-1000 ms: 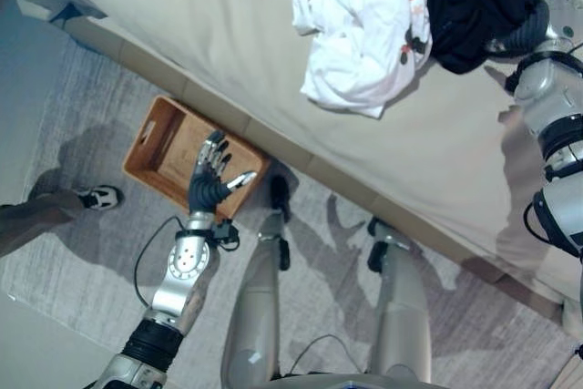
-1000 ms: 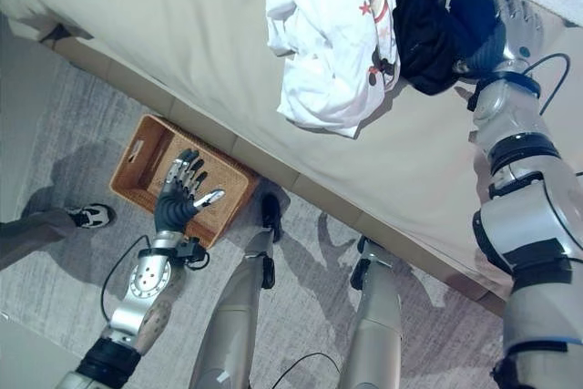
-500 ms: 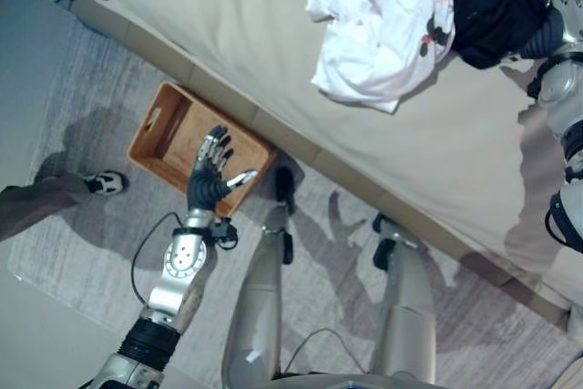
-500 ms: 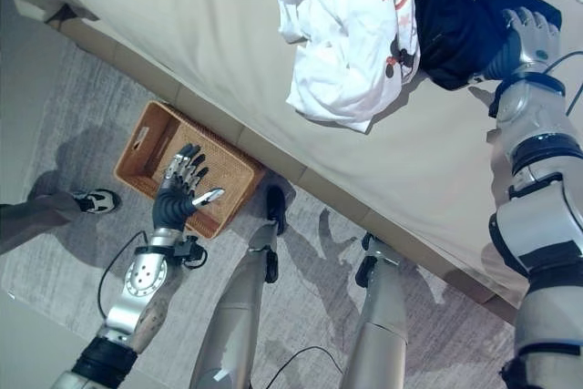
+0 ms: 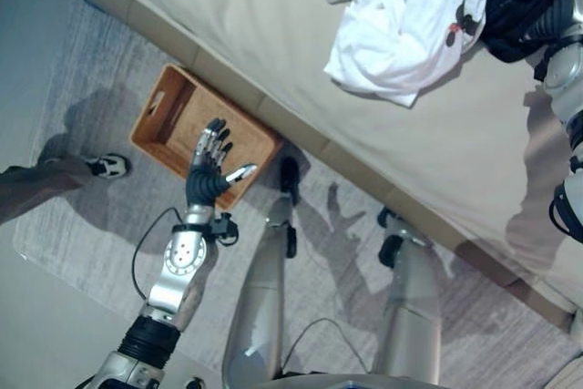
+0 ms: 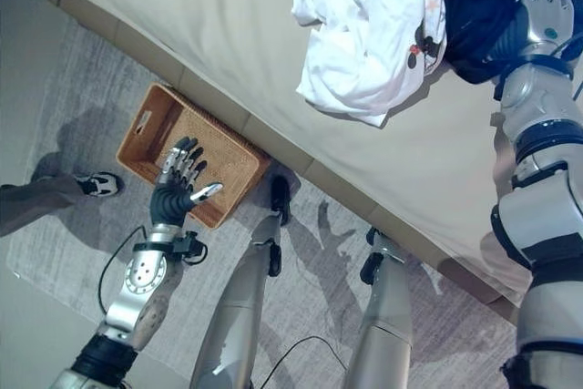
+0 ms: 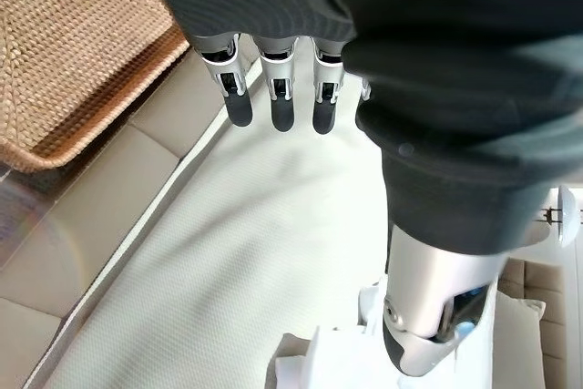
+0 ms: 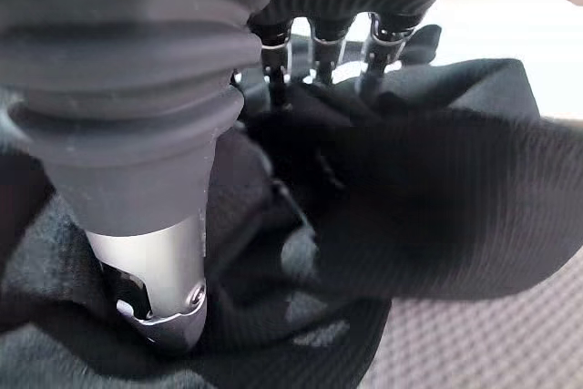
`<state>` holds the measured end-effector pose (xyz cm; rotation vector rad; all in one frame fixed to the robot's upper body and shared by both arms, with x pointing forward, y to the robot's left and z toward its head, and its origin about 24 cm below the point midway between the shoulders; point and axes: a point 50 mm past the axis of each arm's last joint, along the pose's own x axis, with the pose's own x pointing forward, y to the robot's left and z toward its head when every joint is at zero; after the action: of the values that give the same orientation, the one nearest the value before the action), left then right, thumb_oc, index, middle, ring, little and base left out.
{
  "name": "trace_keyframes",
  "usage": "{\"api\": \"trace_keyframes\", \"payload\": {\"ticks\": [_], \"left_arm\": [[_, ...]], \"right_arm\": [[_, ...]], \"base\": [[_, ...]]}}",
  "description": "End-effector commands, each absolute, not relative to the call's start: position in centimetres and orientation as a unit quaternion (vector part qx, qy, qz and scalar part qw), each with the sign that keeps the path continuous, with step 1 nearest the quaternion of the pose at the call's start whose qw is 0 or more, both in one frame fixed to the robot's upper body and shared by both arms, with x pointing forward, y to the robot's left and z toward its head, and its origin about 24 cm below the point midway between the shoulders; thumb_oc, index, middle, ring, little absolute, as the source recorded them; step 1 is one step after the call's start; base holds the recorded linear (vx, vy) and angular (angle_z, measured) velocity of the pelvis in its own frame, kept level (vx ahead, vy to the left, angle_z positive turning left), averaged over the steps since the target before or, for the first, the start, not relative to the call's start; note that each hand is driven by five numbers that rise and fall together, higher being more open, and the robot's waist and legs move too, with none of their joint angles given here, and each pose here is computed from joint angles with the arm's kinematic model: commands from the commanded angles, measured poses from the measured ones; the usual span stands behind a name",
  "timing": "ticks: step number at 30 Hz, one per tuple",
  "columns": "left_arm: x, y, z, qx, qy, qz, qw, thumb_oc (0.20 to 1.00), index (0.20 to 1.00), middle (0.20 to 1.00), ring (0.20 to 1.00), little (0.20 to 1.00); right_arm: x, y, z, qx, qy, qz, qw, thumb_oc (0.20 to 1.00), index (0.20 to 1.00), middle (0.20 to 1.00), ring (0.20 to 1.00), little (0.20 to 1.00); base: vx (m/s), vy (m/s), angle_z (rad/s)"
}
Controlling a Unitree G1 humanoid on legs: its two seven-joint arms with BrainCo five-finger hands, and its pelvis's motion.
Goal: Pick up clothes into the bucket
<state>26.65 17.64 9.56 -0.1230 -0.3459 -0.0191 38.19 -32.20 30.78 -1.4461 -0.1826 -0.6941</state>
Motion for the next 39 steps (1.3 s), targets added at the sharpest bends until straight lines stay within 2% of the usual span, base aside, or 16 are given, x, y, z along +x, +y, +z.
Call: {"api": "trace_keyframes", "payload": {"ticks": [1,3,4,5,6,24,29,33,39], "left_arm": [[25.4,17.6,12.2,-0.060,-0.252,-0.015,0.966,1.000,1.000,1.000,1.000,1.000],[25.4,17.6,12.2,-0.062,-0.251,-0.014,0.966,1.000,1.000,1.000,1.000,1.000],[25.4,17.7,12.2,-0.064,-0.251,-0.012,0.966,1.000,1.000,1.000,1.000,1.000],[25.4,17.7,12.2,-0.064,-0.251,-0.012,0.966,1.000,1.000,1.000,1.000,1.000],[25.4,17.7,12.2,-0.066,-0.251,-0.012,0.966,1.000,1.000,1.000,1.000,1.000],[26.0,18.0,12.4,-0.071,-0.255,-0.007,0.964,1.000,1.000,1.000,1.000,1.000],[26.2,18.1,12.2,-0.068,-0.251,-0.001,0.966,1.000,1.000,1.000,1.000,1.000],[26.3,18.5,11.6,-0.054,-0.240,0.010,0.969,1.000,1.000,1.000,1.000,1.000],[26.4,19.1,10.0,-0.020,-0.205,0.008,0.979,1.000,1.000,1.000,1.000,1.000]], "right_arm": [[37.4,-32.2,34.2,-0.678,-0.118,-0.334,0.644,1.000,1.000,1.000,1.000,1.000],[37.5,-32.0,34.0,-0.680,-0.117,-0.326,0.646,1.000,1.000,1.000,1.000,1.000],[37.7,-31.9,33.5,-0.686,-0.110,-0.312,0.649,0.664,0.664,0.664,0.664,0.664],[37.7,-31.9,33.5,-0.686,-0.110,-0.311,0.649,0.479,0.479,0.479,0.479,0.479],[37.9,-31.8,33.1,-0.688,-0.103,-0.298,0.653,0.200,0.200,0.200,0.200,0.200],[37.1,-34.0,32.1,-0.630,-0.073,-0.327,0.700,0.200,0.200,0.200,0.200,0.200],[37.1,-33.4,31.4,-0.560,-0.123,-0.332,0.749,0.200,0.200,0.200,0.200,0.200],[36.8,-31.2,30.4,-0.461,-0.232,-0.311,0.798,0.200,0.200,0.200,0.200,0.200],[34.6,-30.1,28.5,-0.403,-0.308,-0.286,0.813,0.200,0.200,0.200,0.200,0.200]], "base": [[0.00,-0.006,0.04],[0.00,-0.005,0.06],[0.00,-0.006,0.08],[0.01,-0.013,0.06],[0.00,-0.007,0.05],[0.00,-0.002,0.02],[-0.01,0.000,-0.01],[-0.07,0.021,-0.04],[0.05,0.001,-0.09]]}}
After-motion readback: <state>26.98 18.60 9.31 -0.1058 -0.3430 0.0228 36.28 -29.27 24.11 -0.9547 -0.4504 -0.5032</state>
